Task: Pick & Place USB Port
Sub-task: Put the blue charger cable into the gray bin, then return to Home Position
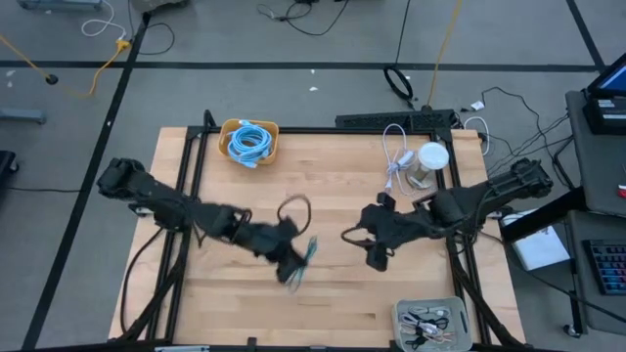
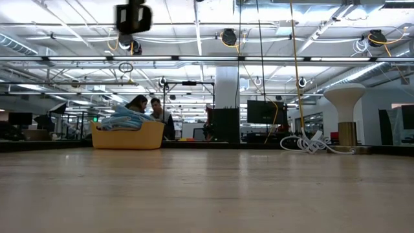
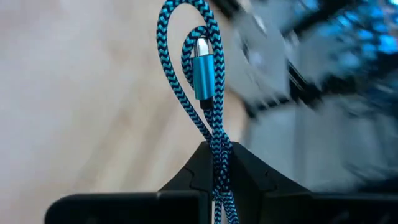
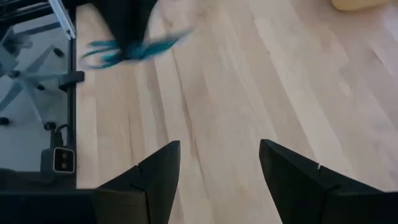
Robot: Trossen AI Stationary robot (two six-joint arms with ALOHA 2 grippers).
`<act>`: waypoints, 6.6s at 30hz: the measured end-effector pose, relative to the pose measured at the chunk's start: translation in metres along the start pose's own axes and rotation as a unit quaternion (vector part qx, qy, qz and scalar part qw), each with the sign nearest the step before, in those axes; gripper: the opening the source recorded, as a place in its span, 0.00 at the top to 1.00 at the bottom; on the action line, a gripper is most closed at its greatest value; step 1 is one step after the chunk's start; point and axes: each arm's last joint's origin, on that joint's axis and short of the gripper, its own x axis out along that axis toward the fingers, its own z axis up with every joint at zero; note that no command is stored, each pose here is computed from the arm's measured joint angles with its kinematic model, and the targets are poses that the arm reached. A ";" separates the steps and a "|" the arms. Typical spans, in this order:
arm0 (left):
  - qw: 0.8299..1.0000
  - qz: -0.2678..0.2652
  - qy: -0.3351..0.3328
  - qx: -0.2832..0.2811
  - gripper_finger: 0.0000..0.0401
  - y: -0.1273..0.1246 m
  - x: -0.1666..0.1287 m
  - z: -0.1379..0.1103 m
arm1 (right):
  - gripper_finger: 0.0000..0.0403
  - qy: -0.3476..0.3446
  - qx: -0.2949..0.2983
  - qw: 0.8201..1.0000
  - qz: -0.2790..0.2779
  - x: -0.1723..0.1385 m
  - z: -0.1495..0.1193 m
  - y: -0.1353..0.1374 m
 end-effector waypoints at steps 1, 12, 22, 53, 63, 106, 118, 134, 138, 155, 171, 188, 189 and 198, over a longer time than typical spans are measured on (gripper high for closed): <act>0.999 0.019 -0.021 0.016 0.93 -0.002 -0.004 0.011 | 0.47 -0.002 0.009 1.000 -0.006 -0.005 -0.002 0.000; 0.972 0.133 -0.164 0.105 0.93 -0.008 -0.017 0.084 | 0.47 -0.300 0.187 0.929 0.112 0.001 0.011 0.000; 0.965 0.135 -0.196 0.114 0.93 -0.025 -0.024 0.089 | 0.47 -0.308 0.245 0.913 0.110 0.025 -0.012 -0.028; 0.968 0.083 -0.207 0.116 0.93 -0.033 -0.028 0.097 | 0.65 -0.350 0.222 0.892 0.182 0.041 0.013 -0.045; 0.969 0.080 -0.204 0.116 0.93 -0.033 -0.028 0.097 | 0.93 -0.356 0.204 0.895 0.177 0.041 0.014 -0.045; 0.966 0.209 0.134 0.077 0.63 0.006 -0.036 0.044 | 0.96 0.325 -0.173 0.929 0.027 -0.070 -0.127 0.017; 0.966 0.192 0.158 0.075 0.63 0.006 -0.036 0.042 | 0.96 0.325 -0.161 0.928 0.091 -0.031 -0.185 0.105; 0.963 0.180 0.180 0.091 0.63 0.000 -0.036 0.033 | 0.96 0.330 -0.144 0.932 0.040 0.013 -0.219 0.131; 0.963 0.179 0.182 0.092 0.63 -0.004 -0.036 0.028 | 0.96 0.334 -0.160 0.929 0.023 0.022 -0.221 0.130; 0.962 0.186 0.178 0.093 0.63 -0.014 -0.036 0.015 | 0.70 0.338 -0.153 0.928 -0.035 0.026 -0.220 0.121; 0.974 0.165 0.108 0.108 0.63 -0.019 -0.030 0.027 | 0.54 0.065 -0.092 0.986 -0.126 -0.053 -0.101 0.044; 0.984 0.148 0.052 0.088 0.63 -0.019 -0.027 0.042 | 0.96 -0.219 -0.106 0.970 0.016 -0.156 -0.092 -0.114; 0.984 0.148 0.052 0.086 0.63 -0.019 -0.027 0.042 | 0.96 -0.211 -0.102 0.972 0.020 -0.150 -0.103 -0.119; 0.987 0.138 0.066 0.047 0.63 -0.019 -0.027 0.040 | 1.00 -0.244 -0.050 0.962 0.111 -0.083 -0.179 -0.144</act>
